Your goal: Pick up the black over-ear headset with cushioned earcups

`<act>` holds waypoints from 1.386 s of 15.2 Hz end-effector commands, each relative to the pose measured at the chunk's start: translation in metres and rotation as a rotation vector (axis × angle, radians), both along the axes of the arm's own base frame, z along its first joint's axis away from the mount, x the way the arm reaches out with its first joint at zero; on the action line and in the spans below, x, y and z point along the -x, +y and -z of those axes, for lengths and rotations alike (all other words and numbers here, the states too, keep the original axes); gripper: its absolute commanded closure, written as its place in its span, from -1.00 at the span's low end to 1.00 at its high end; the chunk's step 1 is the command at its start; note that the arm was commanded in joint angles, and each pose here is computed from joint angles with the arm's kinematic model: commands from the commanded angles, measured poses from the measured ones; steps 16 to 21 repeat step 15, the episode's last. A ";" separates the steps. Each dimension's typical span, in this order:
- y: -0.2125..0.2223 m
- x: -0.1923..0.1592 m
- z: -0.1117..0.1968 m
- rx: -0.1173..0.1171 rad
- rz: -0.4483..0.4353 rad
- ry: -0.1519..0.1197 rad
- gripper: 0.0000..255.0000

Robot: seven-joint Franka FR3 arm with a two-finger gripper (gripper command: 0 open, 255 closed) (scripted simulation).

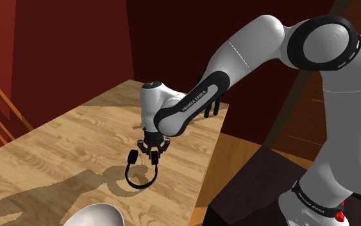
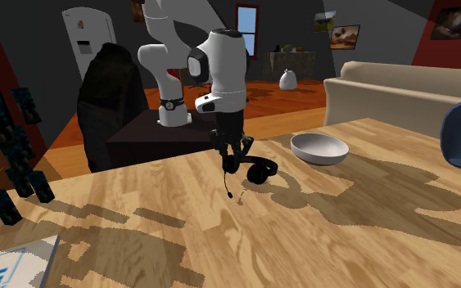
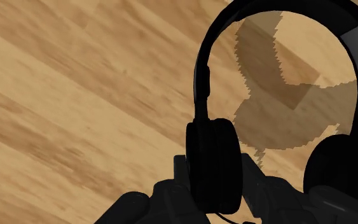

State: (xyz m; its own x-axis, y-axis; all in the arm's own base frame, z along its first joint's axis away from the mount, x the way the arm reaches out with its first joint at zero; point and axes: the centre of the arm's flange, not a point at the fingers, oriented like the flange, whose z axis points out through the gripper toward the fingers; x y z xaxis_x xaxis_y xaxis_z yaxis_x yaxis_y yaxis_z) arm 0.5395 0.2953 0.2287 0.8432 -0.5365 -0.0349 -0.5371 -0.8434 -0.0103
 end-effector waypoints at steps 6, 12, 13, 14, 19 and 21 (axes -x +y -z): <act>0.001 0.000 -0.036 0.000 0.000 0.000 1.00; 0.001 0.000 -0.068 0.000 0.000 0.000 1.00; 0.001 0.000 -0.073 0.000 0.000 0.000 1.00; 0.001 0.000 -0.074 0.000 0.000 0.000 1.00; 0.001 0.000 -0.074 0.000 0.000 0.000 1.00; 0.001 0.000 -0.074 0.000 0.000 0.000 1.00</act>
